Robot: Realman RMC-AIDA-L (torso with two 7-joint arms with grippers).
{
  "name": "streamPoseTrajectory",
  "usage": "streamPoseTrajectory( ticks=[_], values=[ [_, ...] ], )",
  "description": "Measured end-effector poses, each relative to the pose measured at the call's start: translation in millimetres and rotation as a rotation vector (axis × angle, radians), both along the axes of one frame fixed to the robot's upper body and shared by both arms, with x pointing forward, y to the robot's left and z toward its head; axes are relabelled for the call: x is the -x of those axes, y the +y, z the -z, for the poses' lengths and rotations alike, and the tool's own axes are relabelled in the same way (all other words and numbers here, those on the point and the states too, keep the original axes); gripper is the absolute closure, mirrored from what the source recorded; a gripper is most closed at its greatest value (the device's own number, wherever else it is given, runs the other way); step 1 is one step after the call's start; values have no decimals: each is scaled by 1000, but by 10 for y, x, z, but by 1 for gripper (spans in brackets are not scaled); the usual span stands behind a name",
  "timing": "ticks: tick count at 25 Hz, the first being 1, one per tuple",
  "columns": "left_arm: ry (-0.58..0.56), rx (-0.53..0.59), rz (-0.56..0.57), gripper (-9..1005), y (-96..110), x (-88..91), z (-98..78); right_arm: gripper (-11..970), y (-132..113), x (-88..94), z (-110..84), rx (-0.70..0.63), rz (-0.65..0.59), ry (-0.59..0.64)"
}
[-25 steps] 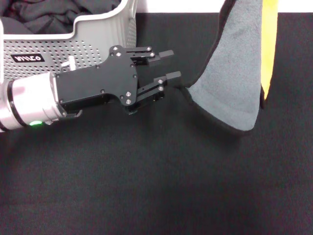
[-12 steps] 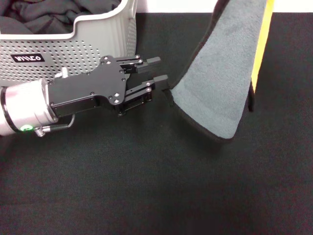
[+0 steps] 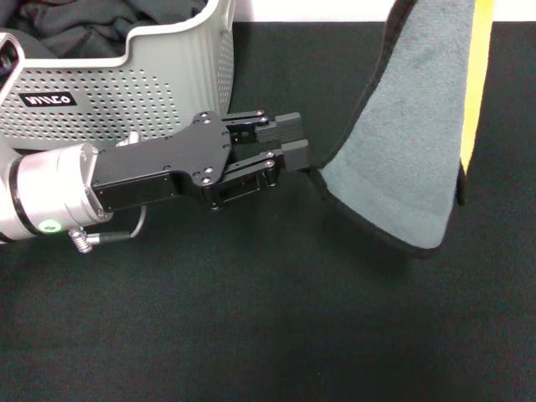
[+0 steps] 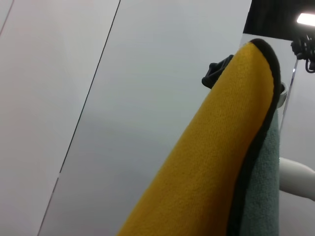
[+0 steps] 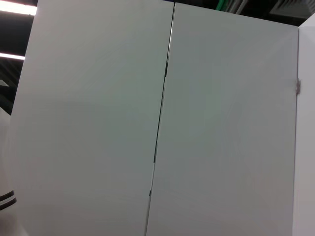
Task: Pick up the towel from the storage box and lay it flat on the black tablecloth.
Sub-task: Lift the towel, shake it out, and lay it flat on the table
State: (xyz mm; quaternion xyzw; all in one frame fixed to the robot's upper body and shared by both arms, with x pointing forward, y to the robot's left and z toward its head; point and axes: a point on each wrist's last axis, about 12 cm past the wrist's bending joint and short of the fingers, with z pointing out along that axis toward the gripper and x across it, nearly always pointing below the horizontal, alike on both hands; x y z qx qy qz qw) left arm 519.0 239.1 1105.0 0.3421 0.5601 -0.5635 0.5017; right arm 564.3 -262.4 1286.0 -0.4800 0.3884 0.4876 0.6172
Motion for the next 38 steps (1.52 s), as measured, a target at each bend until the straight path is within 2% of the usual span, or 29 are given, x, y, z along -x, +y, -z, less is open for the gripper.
streamPoseTrajectory(
  ticks=[17,31,38],
  values=[
    [39,-51,-47,602,35,-49,72,953,-41,60,8,-27,2,-8],
    [58,-56,52,603,-84,-26,60,952,-80,86,25,-41,12,-17],
    [50,-13,101,604,-149,11,14,952,-93,82,48,-46,18,-10]
  ],
)
